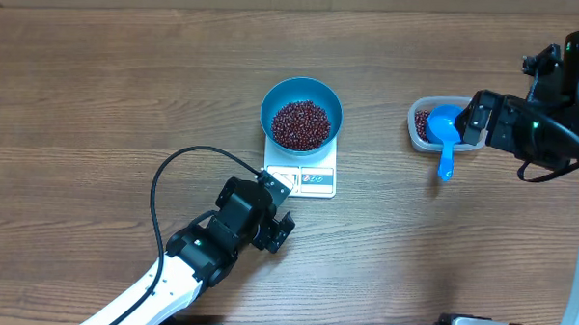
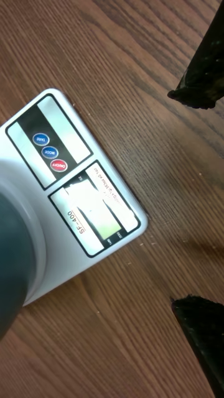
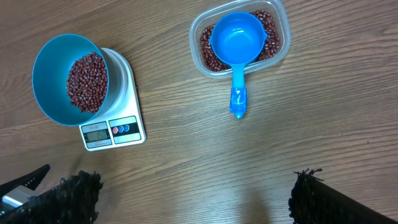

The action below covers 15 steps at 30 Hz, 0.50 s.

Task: Scoop item into bowl and weigh 150g on scale
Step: 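Move the left gripper forward over the scale display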

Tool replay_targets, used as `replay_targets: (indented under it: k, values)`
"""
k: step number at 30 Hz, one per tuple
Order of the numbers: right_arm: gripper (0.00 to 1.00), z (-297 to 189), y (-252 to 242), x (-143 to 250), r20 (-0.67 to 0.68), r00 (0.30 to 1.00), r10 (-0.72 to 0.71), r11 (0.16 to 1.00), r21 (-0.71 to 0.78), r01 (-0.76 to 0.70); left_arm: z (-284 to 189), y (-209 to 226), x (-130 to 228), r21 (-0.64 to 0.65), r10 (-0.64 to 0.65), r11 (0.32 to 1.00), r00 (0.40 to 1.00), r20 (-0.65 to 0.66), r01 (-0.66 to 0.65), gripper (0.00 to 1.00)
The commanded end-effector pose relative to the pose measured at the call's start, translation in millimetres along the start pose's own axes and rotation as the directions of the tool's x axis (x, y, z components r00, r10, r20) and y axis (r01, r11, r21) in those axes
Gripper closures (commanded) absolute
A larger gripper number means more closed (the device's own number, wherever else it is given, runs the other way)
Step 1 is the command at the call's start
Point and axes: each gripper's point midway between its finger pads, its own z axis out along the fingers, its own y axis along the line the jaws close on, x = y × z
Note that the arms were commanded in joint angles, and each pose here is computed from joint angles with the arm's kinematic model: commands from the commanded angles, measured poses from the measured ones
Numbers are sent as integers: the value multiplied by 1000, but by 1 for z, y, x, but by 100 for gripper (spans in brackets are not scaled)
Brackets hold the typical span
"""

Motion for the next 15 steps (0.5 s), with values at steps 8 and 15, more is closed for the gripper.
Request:
replay_targets:
  k: [8, 15]
  values:
    - [0, -4, 1, -3, 20, 1000, -17, 1000, -4, 17, 16, -2, 17, 8, -3, 1000, 995, -100, 3, 1]
    - [0, -4, 1, -3, 20, 1000, -17, 1000, -4, 17, 35, 14, 2, -21, -119, 993, 992, -33, 119, 0]
